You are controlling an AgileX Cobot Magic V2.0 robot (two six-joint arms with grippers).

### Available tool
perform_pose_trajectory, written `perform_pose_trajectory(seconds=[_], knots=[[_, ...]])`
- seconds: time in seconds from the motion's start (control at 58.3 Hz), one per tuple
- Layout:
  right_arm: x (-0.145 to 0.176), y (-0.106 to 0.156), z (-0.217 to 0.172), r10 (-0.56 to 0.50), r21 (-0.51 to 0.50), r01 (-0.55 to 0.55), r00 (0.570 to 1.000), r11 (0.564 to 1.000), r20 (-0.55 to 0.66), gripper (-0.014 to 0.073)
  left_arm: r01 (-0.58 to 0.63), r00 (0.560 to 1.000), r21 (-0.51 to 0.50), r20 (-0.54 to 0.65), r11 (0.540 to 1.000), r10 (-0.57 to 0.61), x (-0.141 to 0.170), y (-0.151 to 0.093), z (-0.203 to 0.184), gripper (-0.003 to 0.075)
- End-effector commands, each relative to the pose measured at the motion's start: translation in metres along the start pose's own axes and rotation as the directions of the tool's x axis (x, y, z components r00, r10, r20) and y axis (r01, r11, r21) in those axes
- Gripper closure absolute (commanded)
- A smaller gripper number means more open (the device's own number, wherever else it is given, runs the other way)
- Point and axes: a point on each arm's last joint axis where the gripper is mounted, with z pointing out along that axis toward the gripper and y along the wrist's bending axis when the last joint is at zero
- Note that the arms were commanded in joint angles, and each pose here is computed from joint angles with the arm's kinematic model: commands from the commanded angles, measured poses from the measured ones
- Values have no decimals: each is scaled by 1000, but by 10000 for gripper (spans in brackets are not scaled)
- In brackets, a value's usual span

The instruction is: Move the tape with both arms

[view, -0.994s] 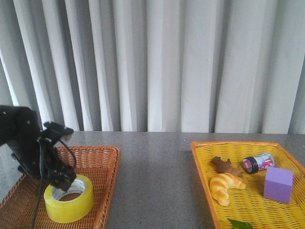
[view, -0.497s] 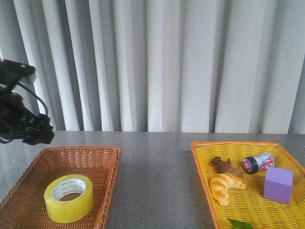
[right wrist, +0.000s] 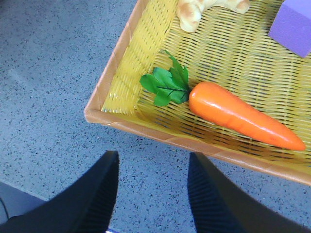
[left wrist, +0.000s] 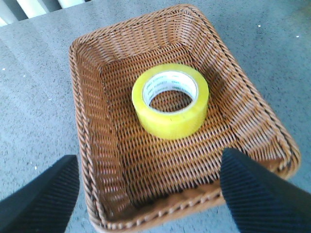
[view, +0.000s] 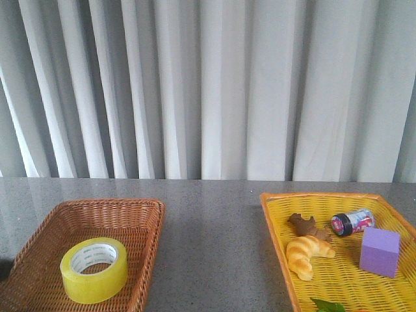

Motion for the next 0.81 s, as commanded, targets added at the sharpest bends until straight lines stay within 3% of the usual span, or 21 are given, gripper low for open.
perform_pose_trajectory(seconds=[0.0, 0.189, 0.394, 0.531, 0.789], knots=[[-10, -1, -8, -2, 4, 2, 997, 1000, 83, 266, 16, 989, -6, 146, 1000, -15, 14, -3, -21, 140], [-10, -1, -8, -1, 3, 1, 997, 1000, 83, 266, 23, 976, -13, 216, 1000, -20, 57, -9, -41, 140], [-10, -1, -8, 0, 2, 0, 996, 1000, 84, 272, 81, 954, -5, 291, 997, -76, 78, -11, -49, 185], [-10, -1, -8, 0, 2, 0, 996, 1000, 91, 340, 116, 946, 5, 304, 993, -112, 79, -11, -48, 300], [-10, -1, -8, 0, 2, 0, 996, 1000, 91, 538, 116, 941, 4, 319, 993, -111, 77, -11, -48, 599]])
